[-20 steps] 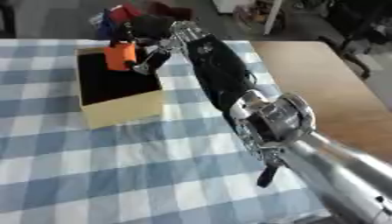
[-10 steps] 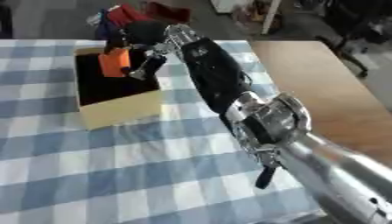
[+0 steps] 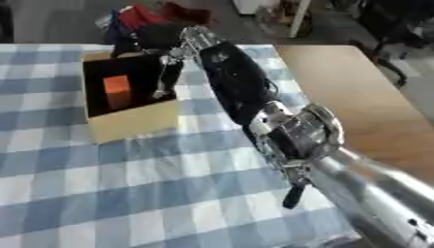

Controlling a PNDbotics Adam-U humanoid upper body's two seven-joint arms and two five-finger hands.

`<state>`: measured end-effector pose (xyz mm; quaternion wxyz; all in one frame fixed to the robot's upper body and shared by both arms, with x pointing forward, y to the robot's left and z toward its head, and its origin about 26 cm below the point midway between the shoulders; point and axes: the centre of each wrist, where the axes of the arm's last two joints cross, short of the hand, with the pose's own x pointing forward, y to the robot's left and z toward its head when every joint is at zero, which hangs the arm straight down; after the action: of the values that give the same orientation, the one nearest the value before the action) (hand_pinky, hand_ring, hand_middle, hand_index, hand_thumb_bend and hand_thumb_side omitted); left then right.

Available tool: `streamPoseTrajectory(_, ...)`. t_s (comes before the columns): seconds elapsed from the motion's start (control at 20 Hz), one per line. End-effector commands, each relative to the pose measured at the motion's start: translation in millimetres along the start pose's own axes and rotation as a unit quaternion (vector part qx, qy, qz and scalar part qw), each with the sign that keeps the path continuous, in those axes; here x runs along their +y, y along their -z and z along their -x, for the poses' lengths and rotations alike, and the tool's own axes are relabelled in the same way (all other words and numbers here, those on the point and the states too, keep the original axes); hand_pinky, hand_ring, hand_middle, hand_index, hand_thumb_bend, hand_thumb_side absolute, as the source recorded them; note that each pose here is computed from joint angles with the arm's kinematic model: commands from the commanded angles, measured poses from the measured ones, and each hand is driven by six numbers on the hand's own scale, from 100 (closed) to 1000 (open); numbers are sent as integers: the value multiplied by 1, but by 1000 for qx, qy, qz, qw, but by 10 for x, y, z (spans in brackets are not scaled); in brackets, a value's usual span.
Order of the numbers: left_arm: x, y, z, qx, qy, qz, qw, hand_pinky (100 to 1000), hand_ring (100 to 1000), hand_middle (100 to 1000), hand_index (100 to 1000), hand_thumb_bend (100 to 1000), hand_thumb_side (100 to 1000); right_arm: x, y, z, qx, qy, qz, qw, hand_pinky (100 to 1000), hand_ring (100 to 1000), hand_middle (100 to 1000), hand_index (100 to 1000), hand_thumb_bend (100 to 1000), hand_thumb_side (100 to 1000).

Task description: Pick up objects on the table and place them in the box.

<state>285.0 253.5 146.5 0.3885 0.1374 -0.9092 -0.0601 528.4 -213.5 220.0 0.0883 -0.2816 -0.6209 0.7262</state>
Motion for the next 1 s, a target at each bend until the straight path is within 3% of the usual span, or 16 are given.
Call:
streamPoseTrajectory(0.05, 43, 32, -44, -9, 0, -14, 1000, 831, 677, 629, 768, 100, 598, -264, -146, 162, 22, -24, 27, 999, 718, 760, 863, 939, 858, 491)
streamPoseTrajectory(0.6, 49, 13, -36, -3, 3, -5, 1000, 823, 653, 608, 768, 100, 598, -662, -587, 459, 144, -3, 119, 982, 743, 775, 894, 970, 797, 515)
streamPoseTrajectory(1.0, 67, 6, -30, 2, 8, -2, 1000, 823, 651, 606, 768, 100, 600, -667, -1123, 668, 262, 44, 131, 955, 753, 775, 903, 976, 800, 499)
